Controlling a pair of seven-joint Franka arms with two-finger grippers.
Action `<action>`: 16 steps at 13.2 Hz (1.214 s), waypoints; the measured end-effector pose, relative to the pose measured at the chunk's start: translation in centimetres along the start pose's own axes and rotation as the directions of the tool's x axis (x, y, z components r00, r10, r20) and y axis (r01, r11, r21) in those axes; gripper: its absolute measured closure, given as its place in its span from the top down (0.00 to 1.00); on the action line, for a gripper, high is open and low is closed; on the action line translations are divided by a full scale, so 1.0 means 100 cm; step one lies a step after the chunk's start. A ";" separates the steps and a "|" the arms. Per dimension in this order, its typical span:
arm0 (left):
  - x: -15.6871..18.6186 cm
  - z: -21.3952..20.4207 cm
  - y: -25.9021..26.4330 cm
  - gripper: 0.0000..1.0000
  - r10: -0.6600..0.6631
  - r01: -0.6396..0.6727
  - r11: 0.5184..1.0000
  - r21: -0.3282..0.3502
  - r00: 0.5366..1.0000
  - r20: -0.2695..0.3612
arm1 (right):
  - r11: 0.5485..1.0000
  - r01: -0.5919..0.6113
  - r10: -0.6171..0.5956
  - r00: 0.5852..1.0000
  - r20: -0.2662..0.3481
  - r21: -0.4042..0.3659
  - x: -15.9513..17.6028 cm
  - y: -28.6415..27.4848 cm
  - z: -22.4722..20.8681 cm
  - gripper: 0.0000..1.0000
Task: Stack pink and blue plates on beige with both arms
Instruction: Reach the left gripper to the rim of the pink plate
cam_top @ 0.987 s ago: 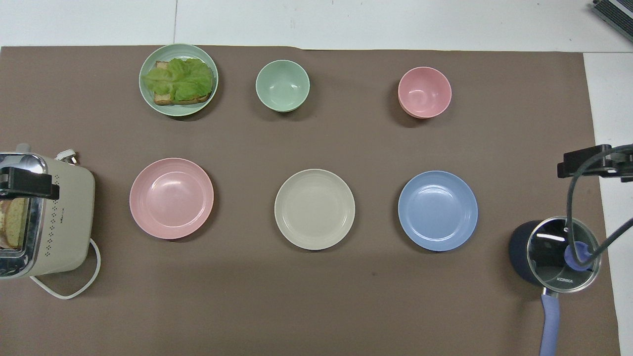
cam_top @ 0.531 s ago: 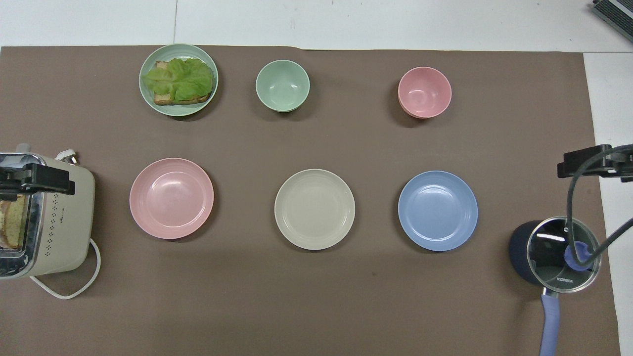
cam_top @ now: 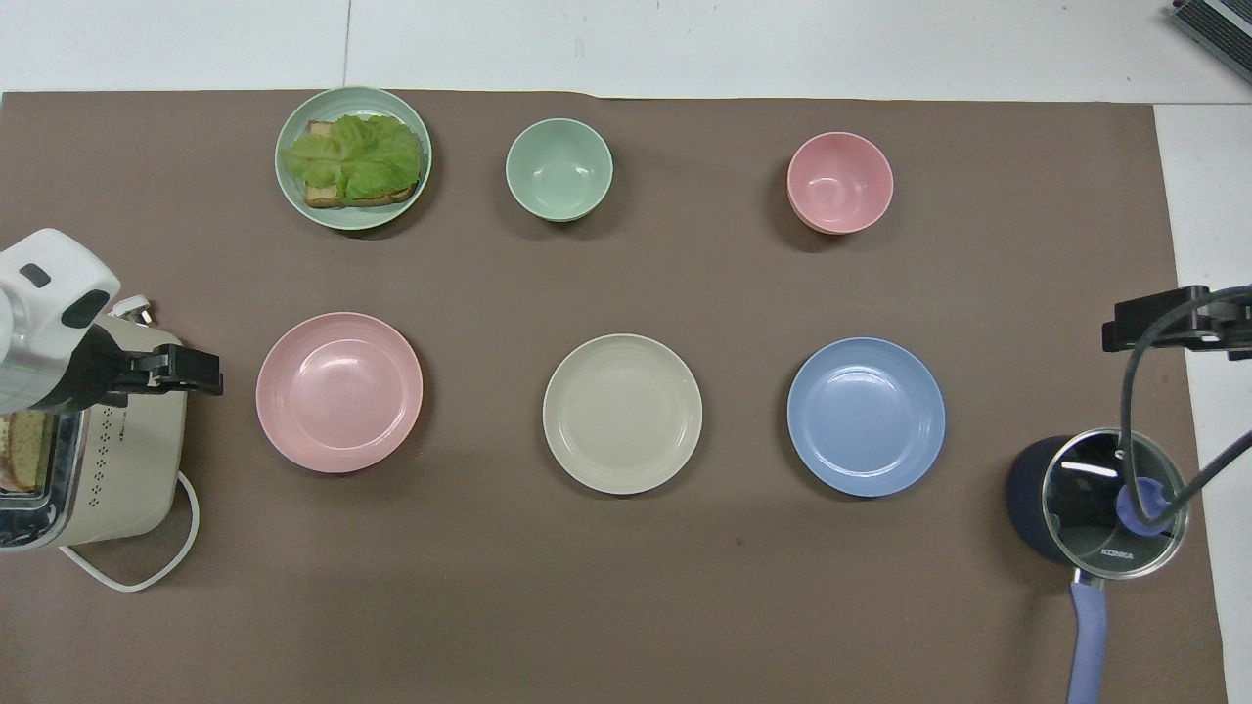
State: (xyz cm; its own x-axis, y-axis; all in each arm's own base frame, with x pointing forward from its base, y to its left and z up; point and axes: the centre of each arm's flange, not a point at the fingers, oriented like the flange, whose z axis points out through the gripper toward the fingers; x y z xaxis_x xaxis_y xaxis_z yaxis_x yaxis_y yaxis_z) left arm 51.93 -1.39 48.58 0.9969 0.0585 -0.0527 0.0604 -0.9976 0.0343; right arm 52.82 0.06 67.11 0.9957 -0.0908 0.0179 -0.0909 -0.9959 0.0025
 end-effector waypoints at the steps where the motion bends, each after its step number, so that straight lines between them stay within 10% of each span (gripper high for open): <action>1: -0.001 0.020 -0.002 1.00 -0.003 0.003 1.000 0.000 1.000 -0.006 | 1.000 0.000 0.000 1.000 0.000 0.000 0.000 0.000 0.000 1.00; 16: 0.005 0.158 -0.001 1.00 0.002 -0.003 1.000 -0.010 0.999 -0.045 | 1.000 0.000 0.000 1.000 0.000 0.000 0.000 0.000 0.000 1.00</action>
State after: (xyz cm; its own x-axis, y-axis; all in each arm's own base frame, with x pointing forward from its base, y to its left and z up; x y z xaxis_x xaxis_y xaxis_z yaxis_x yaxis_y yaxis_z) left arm 51.60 -1.85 32.76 0.9983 0.0579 -0.0074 0.0582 -0.9973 0.0446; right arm 52.82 0.06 67.11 0.9957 -0.0908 0.0179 -0.0909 -0.9959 0.0025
